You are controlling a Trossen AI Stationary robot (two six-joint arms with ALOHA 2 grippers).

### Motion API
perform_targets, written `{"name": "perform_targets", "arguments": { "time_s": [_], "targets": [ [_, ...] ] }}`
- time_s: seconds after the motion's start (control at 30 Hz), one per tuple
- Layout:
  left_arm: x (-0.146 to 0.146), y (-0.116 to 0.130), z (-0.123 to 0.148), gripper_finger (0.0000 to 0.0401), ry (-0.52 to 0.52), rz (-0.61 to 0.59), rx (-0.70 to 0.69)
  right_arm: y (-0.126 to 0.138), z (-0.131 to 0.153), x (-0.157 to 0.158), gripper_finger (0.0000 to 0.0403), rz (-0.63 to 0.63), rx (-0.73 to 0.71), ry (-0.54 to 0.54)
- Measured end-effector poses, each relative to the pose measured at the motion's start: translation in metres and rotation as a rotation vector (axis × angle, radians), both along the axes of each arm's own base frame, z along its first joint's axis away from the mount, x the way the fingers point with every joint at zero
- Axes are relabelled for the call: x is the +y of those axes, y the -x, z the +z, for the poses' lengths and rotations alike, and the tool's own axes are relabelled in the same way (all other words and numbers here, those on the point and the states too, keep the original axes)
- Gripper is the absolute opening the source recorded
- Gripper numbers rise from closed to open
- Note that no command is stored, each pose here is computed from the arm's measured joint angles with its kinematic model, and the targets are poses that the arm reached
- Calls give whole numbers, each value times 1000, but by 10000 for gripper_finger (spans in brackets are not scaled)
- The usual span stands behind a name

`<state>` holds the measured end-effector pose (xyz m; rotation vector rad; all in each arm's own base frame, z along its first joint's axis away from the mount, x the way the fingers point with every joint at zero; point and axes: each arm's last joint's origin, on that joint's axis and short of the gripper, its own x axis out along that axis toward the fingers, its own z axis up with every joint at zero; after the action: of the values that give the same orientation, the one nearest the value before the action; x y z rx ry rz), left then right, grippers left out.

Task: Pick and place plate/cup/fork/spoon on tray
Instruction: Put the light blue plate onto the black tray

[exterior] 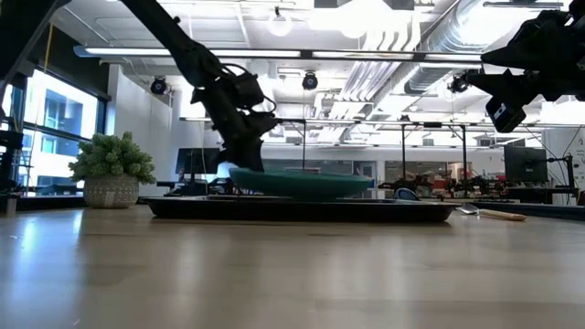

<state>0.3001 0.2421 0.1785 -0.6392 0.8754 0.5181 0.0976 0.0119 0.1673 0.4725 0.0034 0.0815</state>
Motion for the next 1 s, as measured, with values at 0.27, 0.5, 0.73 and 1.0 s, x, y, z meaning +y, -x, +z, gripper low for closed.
{"name": "perform_targets", "arguments": {
  "time_s": [0.27, 0.5, 0.73, 1.0],
  "targets": [
    [3, -1, -16, 5, 52, 25, 21, 0, 0, 0, 135, 0, 0, 0],
    [4, -2, -19, 5, 44, 36, 35, 0, 0, 0, 135, 0, 0, 0],
    [4, -1, -19, 6, 32, 47, 48, 0, 0, 0, 135, 0, 0, 0],
    [4, -1, -19, 28, 32, 49, 53, 0, 0, 0, 135, 0, 0, 0]
  ]
}}
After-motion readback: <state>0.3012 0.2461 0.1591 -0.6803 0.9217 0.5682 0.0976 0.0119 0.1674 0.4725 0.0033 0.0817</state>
